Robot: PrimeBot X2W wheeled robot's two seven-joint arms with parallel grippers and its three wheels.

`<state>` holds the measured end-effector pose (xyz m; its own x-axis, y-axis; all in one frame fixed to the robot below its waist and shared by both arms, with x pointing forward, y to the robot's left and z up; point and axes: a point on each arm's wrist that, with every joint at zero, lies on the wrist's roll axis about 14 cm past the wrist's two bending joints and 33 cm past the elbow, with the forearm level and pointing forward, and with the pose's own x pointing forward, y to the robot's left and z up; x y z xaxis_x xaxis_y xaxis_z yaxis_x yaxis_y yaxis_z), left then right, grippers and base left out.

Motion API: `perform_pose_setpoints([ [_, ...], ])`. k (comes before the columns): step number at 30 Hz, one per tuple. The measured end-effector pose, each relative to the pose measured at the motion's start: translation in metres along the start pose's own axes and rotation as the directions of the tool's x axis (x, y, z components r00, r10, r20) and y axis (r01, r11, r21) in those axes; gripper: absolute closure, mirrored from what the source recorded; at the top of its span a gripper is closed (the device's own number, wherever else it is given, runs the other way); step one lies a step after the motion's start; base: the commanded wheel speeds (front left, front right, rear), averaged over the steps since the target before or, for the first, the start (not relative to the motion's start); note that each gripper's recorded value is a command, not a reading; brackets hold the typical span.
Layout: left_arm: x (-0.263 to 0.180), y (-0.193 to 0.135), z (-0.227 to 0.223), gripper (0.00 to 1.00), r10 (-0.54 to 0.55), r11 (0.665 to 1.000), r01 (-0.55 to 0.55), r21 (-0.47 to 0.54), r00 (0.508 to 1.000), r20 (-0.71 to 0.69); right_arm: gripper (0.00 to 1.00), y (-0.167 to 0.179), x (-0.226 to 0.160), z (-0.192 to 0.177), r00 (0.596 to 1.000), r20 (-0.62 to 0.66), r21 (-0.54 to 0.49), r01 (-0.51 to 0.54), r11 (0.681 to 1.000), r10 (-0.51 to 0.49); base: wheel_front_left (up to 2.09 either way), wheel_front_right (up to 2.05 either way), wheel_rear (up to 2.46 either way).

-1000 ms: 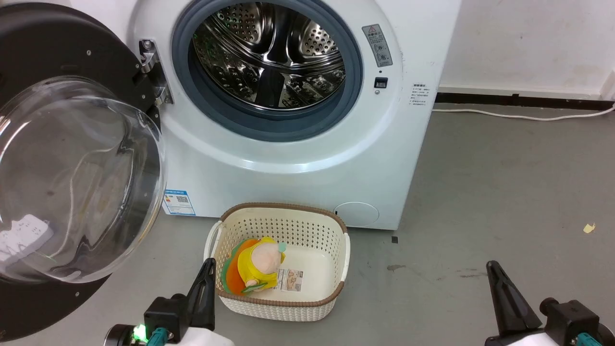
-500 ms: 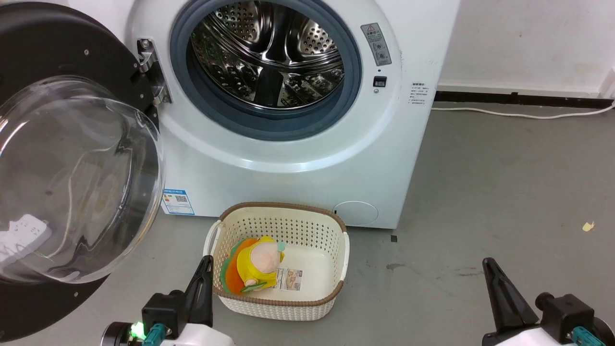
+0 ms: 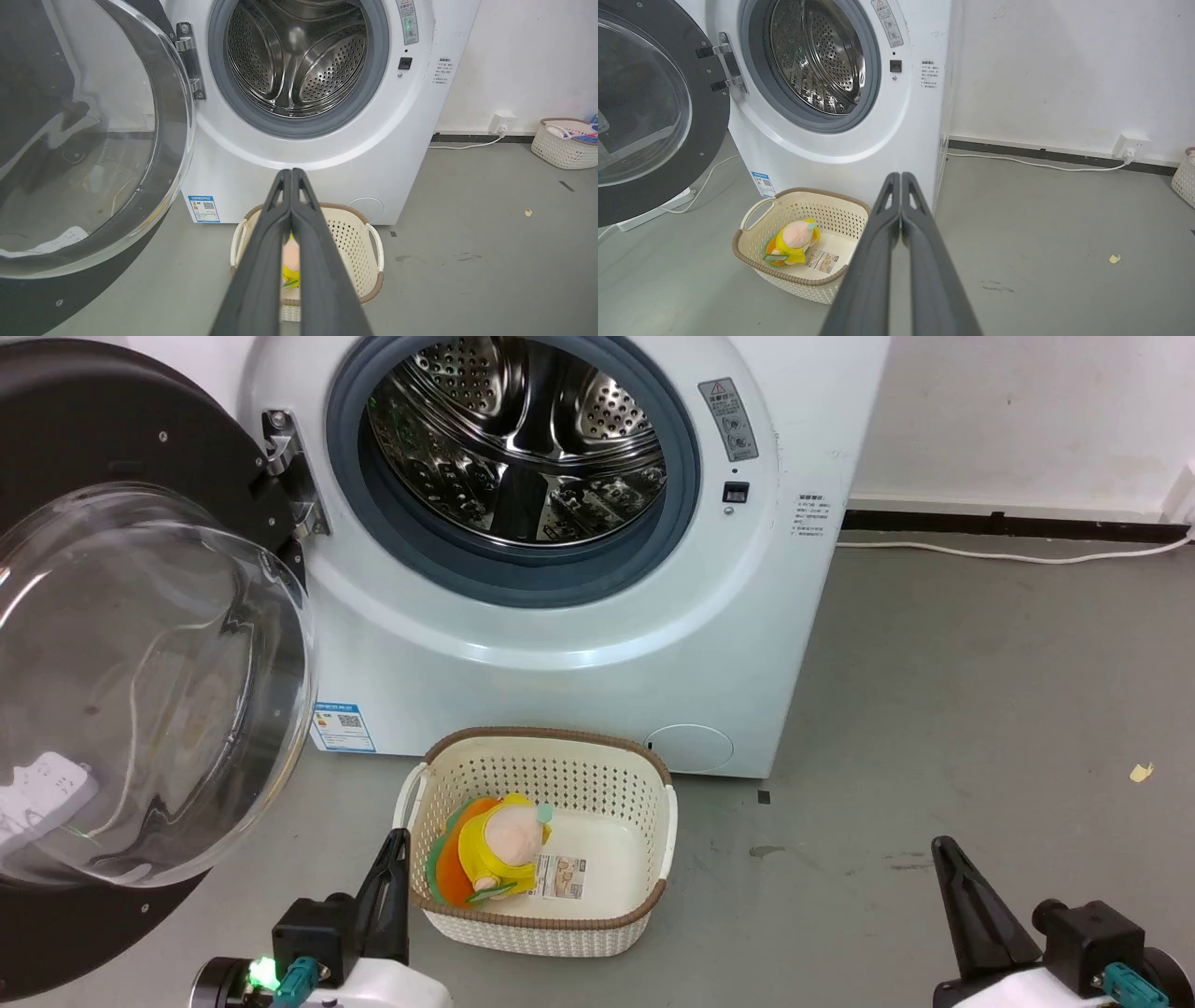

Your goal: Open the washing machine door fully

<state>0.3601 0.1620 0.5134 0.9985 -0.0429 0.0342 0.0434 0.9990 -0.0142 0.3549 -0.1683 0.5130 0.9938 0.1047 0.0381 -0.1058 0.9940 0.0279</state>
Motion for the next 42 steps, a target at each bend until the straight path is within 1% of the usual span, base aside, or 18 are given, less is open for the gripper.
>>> perform_pose_setpoints([
  [42, 0.006, 0.01, 0.006, 1.0, 0.023, 0.999, -0.022, 0.041, 0.999, -0.028, 1.0, 0.004, 0.01, 0.005, 0.999, -0.035, -0.048, -0.017, 0.999, 0.015, 0.0, 0.0, 0.0],
])
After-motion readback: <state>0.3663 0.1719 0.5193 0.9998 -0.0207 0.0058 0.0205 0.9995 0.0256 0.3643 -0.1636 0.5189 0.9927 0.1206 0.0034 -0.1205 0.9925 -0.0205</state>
